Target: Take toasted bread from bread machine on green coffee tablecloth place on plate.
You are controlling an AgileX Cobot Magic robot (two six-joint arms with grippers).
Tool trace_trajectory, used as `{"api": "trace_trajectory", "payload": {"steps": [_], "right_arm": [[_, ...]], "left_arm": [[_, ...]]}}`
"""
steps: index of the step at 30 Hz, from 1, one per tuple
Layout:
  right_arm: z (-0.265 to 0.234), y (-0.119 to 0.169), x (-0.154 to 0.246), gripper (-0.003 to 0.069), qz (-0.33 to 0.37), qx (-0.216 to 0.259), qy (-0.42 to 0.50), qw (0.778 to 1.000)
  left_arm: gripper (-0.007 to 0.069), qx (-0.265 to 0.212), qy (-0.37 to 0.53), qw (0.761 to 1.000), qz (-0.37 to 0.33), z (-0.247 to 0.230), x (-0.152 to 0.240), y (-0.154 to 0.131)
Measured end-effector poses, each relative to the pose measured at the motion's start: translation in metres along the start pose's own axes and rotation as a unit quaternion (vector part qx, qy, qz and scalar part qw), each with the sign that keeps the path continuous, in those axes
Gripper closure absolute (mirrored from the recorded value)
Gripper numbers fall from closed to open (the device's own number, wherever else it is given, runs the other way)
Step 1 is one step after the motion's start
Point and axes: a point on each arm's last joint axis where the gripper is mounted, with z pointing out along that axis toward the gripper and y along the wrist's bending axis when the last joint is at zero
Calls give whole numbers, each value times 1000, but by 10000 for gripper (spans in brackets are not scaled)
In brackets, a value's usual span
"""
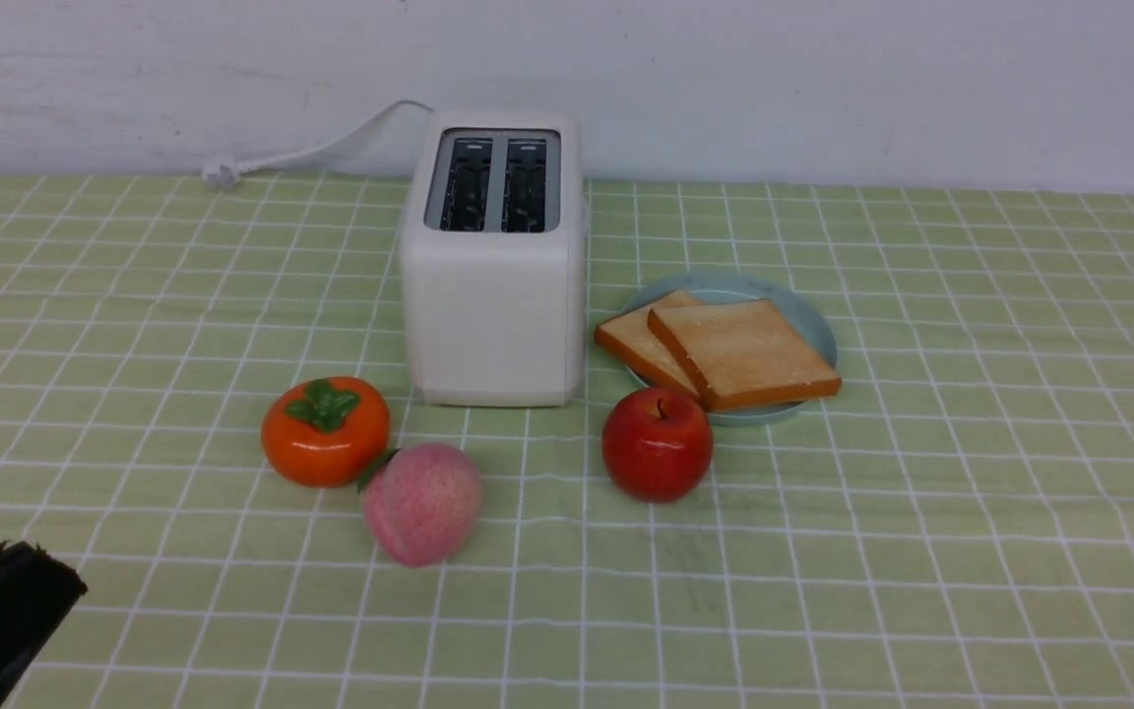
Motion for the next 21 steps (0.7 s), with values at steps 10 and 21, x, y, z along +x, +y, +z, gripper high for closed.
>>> {"api": "trace_trajectory", "payload": {"steps": [10,21], "right_arm": [[1,-1,0,645,-3,1,-5,1000],[53,-38,45,678,-115,72,-107,985]], "left_arm": [[624,0,1,1000,0,0,1,0],[620,0,1,1000,0,0,1,0]]}}
